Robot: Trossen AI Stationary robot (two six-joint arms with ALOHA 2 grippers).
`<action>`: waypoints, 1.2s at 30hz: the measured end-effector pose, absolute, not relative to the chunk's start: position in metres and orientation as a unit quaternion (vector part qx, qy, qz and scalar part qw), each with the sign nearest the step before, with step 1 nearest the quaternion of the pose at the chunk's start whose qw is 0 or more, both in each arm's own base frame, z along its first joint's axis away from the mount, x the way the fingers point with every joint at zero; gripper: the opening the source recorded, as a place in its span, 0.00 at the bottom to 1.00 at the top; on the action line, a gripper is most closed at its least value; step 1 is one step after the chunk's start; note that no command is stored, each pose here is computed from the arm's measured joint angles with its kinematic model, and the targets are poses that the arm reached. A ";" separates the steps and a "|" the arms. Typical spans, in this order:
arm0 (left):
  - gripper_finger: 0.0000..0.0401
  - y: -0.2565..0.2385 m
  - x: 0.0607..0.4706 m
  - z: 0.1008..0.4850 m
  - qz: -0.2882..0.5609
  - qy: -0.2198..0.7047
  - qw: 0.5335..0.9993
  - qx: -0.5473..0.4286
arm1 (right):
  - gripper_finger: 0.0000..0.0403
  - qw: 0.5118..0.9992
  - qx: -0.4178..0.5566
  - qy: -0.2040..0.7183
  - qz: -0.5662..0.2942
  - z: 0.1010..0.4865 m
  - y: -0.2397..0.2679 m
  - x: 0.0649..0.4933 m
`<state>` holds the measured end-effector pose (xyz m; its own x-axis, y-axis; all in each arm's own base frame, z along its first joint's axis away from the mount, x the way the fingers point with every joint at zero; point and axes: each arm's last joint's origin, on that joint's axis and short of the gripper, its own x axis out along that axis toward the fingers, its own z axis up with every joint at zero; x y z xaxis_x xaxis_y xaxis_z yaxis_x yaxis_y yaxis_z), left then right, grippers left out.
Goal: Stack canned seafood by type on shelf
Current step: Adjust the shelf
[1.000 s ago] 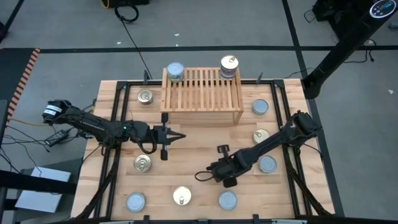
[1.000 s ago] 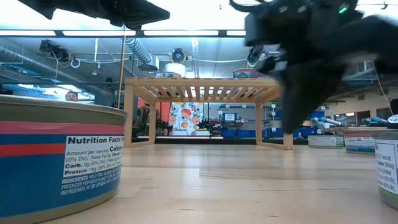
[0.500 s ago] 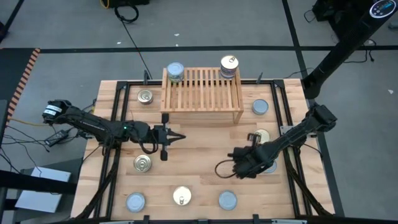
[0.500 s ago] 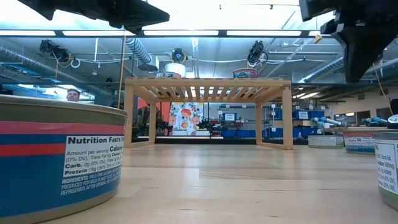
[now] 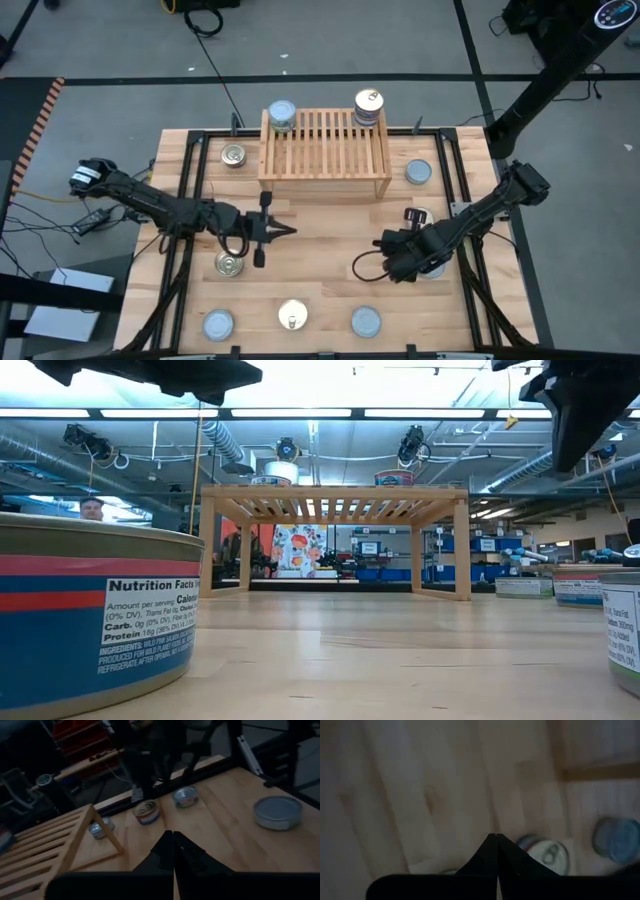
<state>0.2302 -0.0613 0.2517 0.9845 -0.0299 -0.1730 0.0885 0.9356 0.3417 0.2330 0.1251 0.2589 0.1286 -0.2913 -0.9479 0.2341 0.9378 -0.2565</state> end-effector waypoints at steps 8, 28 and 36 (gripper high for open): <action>0.00 -0.073 0.226 0.248 -0.059 0.096 0.977 0.183 | 0.01 0.763 -0.024 0.633 -0.126 0.242 0.136 0.232; 0.00 0.031 0.232 0.279 0.293 0.248 0.917 0.105 | 0.01 0.819 -0.010 0.571 -0.060 0.224 0.136 0.253; 0.00 0.097 0.227 0.272 0.323 0.282 0.901 0.069 | 0.01 0.825 -0.021 0.561 -0.061 0.224 0.136 0.254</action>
